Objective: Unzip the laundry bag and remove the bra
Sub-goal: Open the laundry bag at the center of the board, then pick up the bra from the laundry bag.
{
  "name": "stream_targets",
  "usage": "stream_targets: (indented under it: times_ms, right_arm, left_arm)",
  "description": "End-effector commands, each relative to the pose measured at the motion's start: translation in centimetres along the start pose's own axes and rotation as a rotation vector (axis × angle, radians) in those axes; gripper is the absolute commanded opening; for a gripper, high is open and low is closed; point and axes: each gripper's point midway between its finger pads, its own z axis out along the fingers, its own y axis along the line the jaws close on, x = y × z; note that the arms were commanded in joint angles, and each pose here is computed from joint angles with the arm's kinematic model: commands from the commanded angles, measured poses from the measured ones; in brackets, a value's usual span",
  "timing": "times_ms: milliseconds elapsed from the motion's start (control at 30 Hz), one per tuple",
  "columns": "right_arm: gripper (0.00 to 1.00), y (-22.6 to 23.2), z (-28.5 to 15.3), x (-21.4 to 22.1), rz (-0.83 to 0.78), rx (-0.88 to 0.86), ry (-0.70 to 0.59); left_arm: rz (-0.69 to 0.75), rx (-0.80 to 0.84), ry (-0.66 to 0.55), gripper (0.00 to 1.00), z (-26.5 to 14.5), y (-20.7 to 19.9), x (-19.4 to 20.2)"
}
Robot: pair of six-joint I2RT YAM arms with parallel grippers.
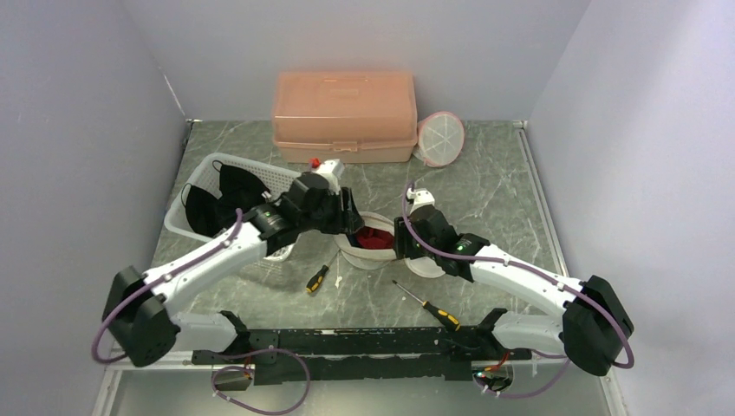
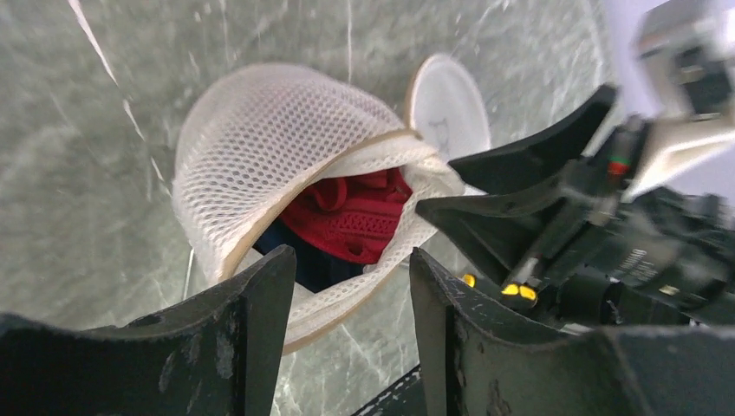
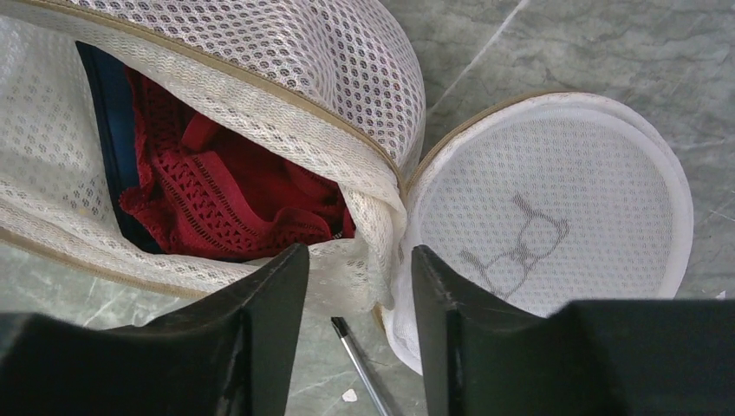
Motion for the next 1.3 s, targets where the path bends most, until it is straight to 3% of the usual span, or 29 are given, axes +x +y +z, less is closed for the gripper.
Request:
stream_targets:
  times_ms: [0,400,567,900,1033,1267]
  right_arm:
    - [0.53,0.6,-0.2,-1.4,0.024,-0.021,-0.065]
    - [0.55,0.8,0.0,0.1,0.036,-0.063,-0.055]
    - [0.56,0.2,-0.4,0.1,0.035,-0.043,-0.071]
    - [0.61,-0.8,-2.0,-1.7,0.096,0.001,-0.175]
    - [0.61,-1.2,-2.7,-3.1,0.118,0.013,-0.230]
    - [0.61,-0.3,-2.1,-3.4,0.130,-0.025,-0.213]
  left_arm:
    - [-0.110,-0.007,0.090,0.57,2.3,-0.8,2.2]
    - [-0.179,-0.323,0.176,0.73,6.0,2.6,4.7]
    - [-0.204,-0.299,0.196,0.74,6.8,2.2,5.5]
    - [-0.118,-0.228,0.201,0.75,6.0,0.3,7.3]
    - [-0.119,-0.258,0.245,0.73,6.5,0.8,8.3]
    - [-0.151,-0.342,0.231,0.73,7.6,1.8,8.1]
